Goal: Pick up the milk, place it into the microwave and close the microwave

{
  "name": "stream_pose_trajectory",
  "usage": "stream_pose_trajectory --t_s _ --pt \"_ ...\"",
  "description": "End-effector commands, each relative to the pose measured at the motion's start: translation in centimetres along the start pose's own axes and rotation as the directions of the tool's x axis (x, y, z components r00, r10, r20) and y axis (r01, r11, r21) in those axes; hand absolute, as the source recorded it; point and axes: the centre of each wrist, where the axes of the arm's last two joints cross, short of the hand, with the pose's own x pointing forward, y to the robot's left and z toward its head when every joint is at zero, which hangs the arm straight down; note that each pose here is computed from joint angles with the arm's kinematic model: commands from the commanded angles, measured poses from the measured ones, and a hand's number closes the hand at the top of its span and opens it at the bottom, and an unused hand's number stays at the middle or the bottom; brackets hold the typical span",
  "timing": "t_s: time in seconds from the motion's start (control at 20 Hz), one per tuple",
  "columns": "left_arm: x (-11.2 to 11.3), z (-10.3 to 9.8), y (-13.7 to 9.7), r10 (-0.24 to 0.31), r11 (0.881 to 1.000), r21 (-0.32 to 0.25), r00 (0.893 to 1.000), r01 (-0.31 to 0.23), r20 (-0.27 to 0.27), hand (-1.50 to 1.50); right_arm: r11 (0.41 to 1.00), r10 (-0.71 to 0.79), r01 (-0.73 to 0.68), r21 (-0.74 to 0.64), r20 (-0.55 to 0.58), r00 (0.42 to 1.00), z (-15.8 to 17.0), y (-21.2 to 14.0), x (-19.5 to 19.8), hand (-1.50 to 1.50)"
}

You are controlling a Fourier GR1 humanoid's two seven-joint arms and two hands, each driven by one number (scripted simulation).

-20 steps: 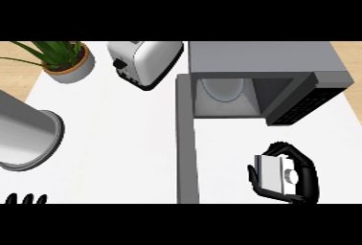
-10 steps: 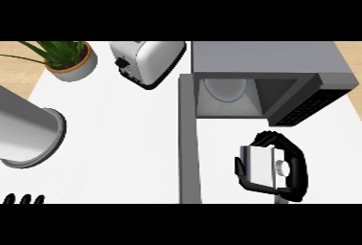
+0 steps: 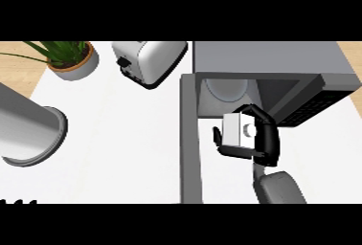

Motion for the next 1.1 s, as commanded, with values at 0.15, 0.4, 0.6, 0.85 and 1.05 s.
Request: stream_pose_trajectory --t_s 0.15,0.4,0.6,0.85,1.05 --pt "0.6 0.0 -0.4 0.004 1.000 -0.015 1.000 -0.004 -0.018 -1.50 0.991 0.124 -0.128 -0.036 -0.094 0.988 -2.7 1.9 -3.1 1.50" --pt "0.8 -1.6 1.8 -0.012 1.000 -0.009 1.000 0.012 -0.016 -1.50 0.995 0.077 -0.084 -0.058 -0.111 0.991 -5.5 2.4 -5.2 1.50" --pt "0.5 -1.0 2.6 -0.003 1.000 0.001 1.000 0.003 -0.010 -1.50 0.982 0.161 -0.173 -0.071 -0.152 0.975 -6.6 2.3 -6.7 1.50" --pt "0.6 -0.6 1.5 0.010 1.000 -0.021 1.000 -0.010 -0.010 -1.50 0.947 0.294 -0.310 -0.085 -0.159 0.942 -7.8 -1.7 -7.9 1.50" --pt "0.2 -1.8 3.0 0.005 1.000 -0.031 1.000 -0.004 0.004 -1.50 0.940 0.325 -0.337 -0.052 -0.164 0.931 -8.1 -1.2 -8.2 1.50"
